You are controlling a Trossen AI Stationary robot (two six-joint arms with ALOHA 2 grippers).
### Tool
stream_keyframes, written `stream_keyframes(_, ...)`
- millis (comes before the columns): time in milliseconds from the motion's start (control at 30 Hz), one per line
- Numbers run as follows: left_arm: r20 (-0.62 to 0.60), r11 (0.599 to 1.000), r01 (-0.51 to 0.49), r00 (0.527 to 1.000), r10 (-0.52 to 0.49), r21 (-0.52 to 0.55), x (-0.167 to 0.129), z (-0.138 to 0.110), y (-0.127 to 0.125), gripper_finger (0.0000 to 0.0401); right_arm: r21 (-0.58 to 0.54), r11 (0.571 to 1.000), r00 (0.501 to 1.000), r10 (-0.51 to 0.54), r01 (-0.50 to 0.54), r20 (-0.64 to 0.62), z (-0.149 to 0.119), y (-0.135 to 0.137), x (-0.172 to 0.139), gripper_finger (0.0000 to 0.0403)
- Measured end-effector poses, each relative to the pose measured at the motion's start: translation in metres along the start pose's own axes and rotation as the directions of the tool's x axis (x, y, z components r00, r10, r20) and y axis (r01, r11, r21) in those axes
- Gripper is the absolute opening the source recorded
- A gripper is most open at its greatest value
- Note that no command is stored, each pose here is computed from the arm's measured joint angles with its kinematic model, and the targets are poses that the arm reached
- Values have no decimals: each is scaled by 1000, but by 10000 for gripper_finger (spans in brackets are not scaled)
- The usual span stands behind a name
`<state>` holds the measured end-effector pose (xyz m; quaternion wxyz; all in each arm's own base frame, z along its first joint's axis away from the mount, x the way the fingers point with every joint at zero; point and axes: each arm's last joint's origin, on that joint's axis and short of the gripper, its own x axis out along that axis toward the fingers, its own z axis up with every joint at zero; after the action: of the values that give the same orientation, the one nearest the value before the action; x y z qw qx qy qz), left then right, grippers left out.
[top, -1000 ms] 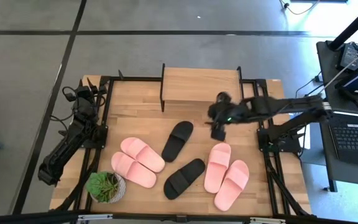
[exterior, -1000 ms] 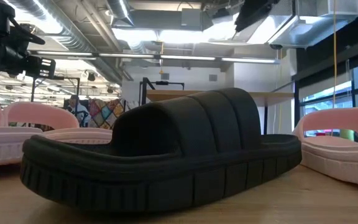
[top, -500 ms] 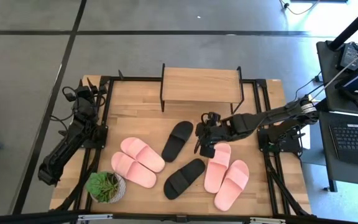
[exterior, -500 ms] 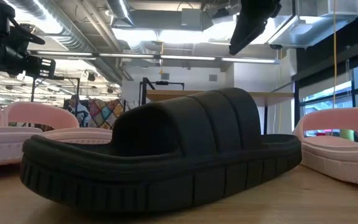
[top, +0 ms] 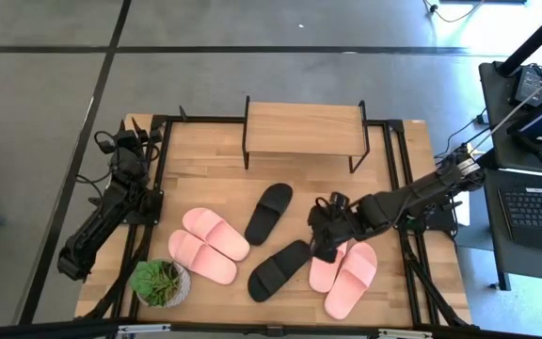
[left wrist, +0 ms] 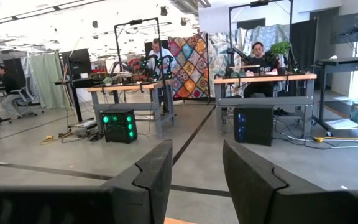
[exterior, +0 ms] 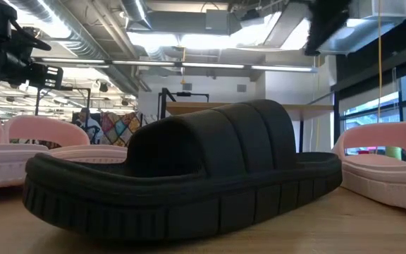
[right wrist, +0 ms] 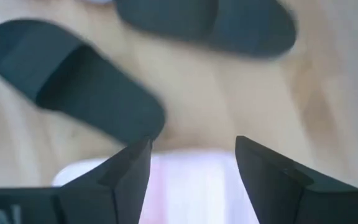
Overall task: Pick and place slides into the shelf
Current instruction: Put the pink slipper under the shelf
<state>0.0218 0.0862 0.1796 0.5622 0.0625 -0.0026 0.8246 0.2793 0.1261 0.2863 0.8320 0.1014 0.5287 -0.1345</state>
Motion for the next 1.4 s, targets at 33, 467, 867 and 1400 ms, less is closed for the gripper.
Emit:
stream_keyframes(33,0,1000,0,1000,0,0,0,0,0,134,35,999,1000,20,-19,-23,-4,3,-1,234)
stream_keyframes(467,1,999,5,1000,-5,-50,0,0,0,134,322,946,956,82,14,-282,-59,54,9,234)
stream_keyframes(867,3,997,19,1000,-19,-79,0,0,-1,134,279,921,844,-90,273,-528,-104,88,73,234)
stream_keyframes(1400,3,997,20,1000,-19,-79,0,0,-1,134,190,832,711,-301,522,-635,-112,78,72,180)
